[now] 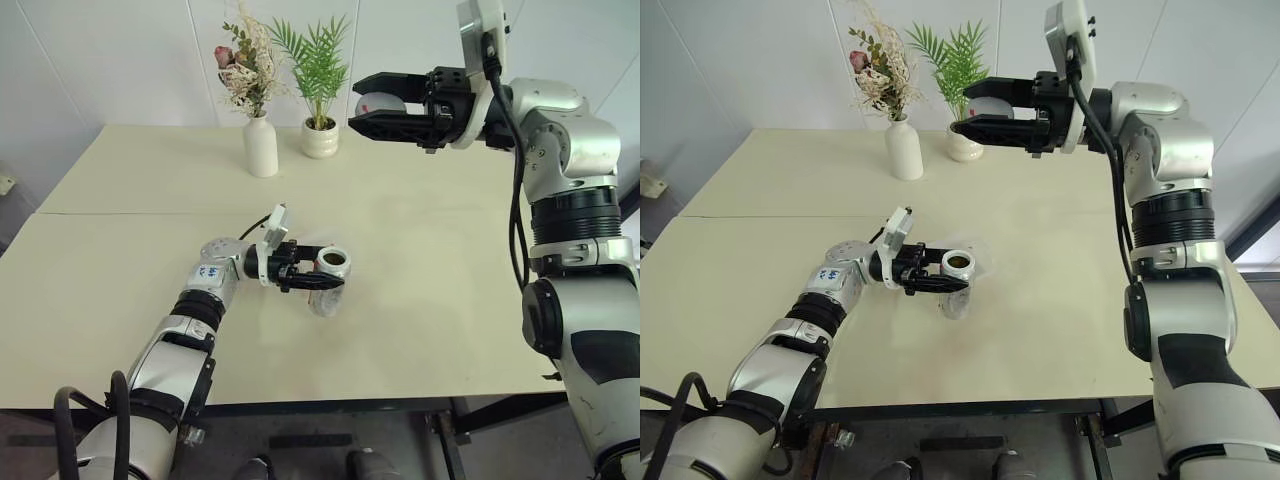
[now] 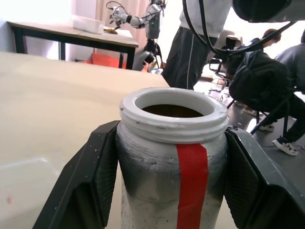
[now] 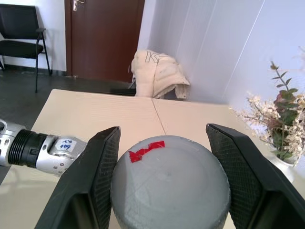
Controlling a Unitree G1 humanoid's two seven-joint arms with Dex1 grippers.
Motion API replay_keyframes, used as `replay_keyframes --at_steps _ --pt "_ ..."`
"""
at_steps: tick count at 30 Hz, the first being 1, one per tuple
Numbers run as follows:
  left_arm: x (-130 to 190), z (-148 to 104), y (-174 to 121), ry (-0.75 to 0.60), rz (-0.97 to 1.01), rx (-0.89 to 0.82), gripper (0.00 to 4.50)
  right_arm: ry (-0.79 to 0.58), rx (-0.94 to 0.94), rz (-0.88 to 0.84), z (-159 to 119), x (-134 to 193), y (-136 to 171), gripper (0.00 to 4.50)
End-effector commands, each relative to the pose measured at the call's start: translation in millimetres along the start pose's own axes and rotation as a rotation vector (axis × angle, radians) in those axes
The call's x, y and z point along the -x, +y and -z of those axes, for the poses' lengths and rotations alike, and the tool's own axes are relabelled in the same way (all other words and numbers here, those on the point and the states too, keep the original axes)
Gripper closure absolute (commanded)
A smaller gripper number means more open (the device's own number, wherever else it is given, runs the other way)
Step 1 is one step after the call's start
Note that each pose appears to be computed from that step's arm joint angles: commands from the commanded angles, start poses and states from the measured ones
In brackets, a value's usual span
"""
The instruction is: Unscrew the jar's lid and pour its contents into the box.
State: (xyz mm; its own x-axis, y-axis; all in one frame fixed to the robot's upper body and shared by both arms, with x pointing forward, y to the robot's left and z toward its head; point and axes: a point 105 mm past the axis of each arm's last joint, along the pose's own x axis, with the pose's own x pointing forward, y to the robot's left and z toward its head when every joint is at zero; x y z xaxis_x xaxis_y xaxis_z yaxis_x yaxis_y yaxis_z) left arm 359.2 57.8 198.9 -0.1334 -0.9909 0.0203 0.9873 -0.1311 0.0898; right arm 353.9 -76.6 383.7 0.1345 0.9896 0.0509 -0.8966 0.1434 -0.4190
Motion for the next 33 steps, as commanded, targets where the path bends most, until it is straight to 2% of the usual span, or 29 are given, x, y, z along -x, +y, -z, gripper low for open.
replay_keyframes --at_steps 1,7,16,24,33 --pt "-2 -19 -9 -0.027 0.115 -0.076 1.89 -0.018 0.027 -0.003 -7 1 1 1.92" --pt "-2 -43 -3 -0.102 0.095 -0.129 1.89 -0.02 0.014 0.02 -3 7 3 1.92" --pt "0 -62 -3 -0.134 0.092 -0.168 1.89 0.003 0.002 0.09 5 23 1 1.92" --pt "1 -86 -5 -0.184 0.08 -0.21 1.89 0.048 -0.006 0.22 20 45 -8 1.92" --pt "11 -114 0 -0.236 -0.005 -0.261 1.89 0.148 -0.027 0.445 59 81 -10 1.92"
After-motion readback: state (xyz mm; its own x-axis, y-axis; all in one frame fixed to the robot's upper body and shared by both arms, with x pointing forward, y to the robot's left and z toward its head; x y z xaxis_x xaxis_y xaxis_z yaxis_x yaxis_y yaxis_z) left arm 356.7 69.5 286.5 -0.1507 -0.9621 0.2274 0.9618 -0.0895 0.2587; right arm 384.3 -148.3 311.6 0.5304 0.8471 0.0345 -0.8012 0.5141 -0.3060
